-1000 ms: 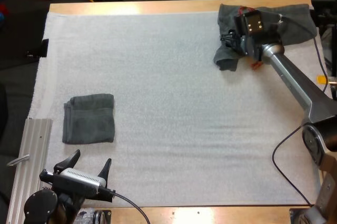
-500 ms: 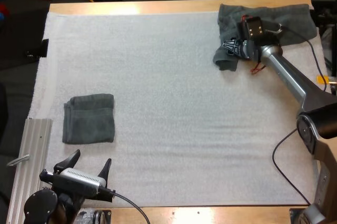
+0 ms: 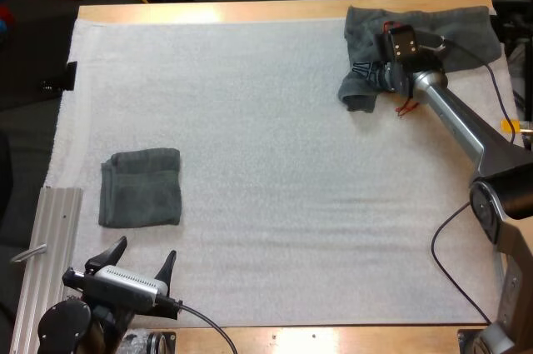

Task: Pick towel from pile, fold and stack

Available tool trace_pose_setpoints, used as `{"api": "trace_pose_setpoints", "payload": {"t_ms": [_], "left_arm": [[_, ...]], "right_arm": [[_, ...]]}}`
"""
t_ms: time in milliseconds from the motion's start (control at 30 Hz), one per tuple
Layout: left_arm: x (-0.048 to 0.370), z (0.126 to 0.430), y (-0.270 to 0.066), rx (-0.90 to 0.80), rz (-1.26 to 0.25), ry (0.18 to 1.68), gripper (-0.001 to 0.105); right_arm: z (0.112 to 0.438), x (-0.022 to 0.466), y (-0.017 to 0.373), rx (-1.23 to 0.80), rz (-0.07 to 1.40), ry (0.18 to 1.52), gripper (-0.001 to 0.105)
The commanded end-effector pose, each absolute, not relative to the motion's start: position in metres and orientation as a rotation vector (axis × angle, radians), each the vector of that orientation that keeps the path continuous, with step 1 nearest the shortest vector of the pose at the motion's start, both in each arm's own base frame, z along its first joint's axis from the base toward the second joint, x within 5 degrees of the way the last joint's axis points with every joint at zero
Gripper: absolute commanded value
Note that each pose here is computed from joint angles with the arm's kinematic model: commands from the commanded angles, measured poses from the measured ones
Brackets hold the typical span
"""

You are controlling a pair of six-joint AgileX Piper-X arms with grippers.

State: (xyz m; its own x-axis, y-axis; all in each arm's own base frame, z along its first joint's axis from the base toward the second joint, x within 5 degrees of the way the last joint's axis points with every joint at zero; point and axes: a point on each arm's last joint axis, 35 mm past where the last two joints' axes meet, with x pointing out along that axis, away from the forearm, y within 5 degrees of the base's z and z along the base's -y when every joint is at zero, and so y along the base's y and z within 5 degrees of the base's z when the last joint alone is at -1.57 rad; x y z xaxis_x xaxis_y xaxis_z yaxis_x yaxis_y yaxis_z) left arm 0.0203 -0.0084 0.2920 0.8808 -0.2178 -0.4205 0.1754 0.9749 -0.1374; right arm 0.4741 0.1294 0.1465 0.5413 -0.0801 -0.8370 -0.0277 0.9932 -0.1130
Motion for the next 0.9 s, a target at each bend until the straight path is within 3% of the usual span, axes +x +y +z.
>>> {"api": "trace_pose_setpoints", "payload": {"t_ms": [0, 233, 867], "left_arm": [[0.023, 0.293, -0.008, -0.104, -0.207, 0.448, 0.069], [0.023, 0.293, -0.008, -0.104, -0.207, 0.448, 0.069], [0.023, 0.293, -0.008, -0.104, -0.207, 0.448, 0.069]], "right_arm": [[0.158, 0.475, 0.130, -0.113, -0.020, 0.977, 0.001], [0.190, 0.473, 0.129, -0.187, 0.031, 0.913, 0.001], [0.324, 0.434, 0.119, -0.387, 0.131, 0.648, 0.001]]}}
